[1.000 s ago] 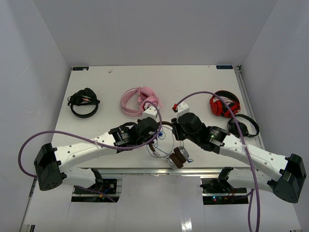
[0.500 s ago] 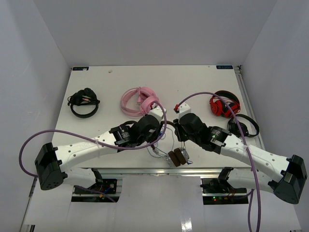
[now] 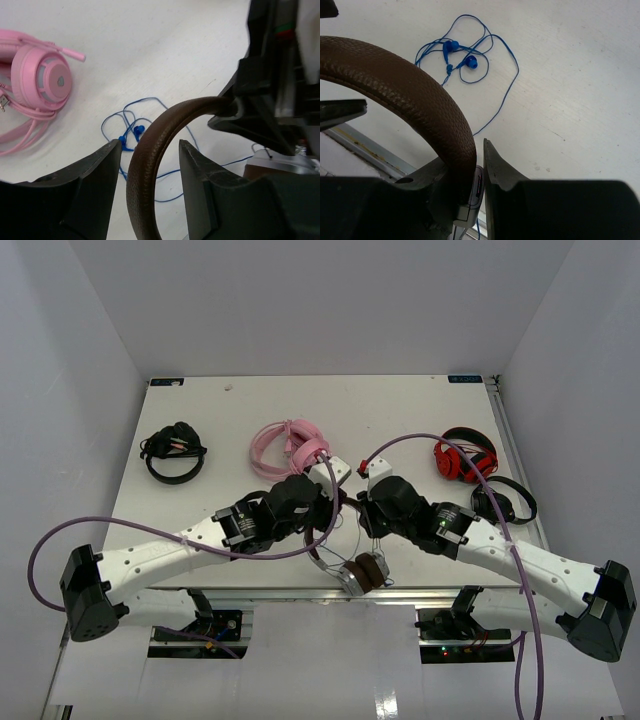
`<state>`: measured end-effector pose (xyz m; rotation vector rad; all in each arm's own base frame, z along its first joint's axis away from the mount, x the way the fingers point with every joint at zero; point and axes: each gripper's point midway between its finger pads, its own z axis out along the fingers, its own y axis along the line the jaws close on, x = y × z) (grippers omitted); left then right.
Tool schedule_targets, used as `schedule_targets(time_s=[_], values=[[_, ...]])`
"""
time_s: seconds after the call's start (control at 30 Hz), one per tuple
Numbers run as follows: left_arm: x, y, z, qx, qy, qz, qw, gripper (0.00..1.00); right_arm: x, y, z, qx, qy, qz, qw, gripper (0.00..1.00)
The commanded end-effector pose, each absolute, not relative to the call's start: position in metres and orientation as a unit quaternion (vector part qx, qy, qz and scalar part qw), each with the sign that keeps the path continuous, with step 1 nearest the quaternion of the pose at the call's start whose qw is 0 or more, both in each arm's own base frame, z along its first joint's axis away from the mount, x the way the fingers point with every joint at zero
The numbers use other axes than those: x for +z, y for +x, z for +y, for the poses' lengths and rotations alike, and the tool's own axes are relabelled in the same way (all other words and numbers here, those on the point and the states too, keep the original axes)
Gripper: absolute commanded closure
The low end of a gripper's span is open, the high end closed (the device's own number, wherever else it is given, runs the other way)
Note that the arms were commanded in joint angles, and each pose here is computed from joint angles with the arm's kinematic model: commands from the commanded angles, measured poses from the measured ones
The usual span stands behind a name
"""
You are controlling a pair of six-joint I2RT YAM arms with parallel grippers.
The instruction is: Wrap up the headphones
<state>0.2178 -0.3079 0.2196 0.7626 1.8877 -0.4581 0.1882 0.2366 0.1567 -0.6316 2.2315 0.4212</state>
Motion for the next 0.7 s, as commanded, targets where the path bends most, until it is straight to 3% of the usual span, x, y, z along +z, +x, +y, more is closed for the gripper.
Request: schedule_targets(time_s=[0.0,0.67], values=[[0.251,0.206,-0.311,-0.242,0.324,0.745,0.530,0.38,0.192,0.194,0.250,0.205,-0.228,0.854,0.420,0.92],[0.230,0.208,-0.295,-0.182,0.357,0.758,0.514,0.44,0.189,0.192,0.263,0.211,-0.247,0.861,0.390,0.92]])
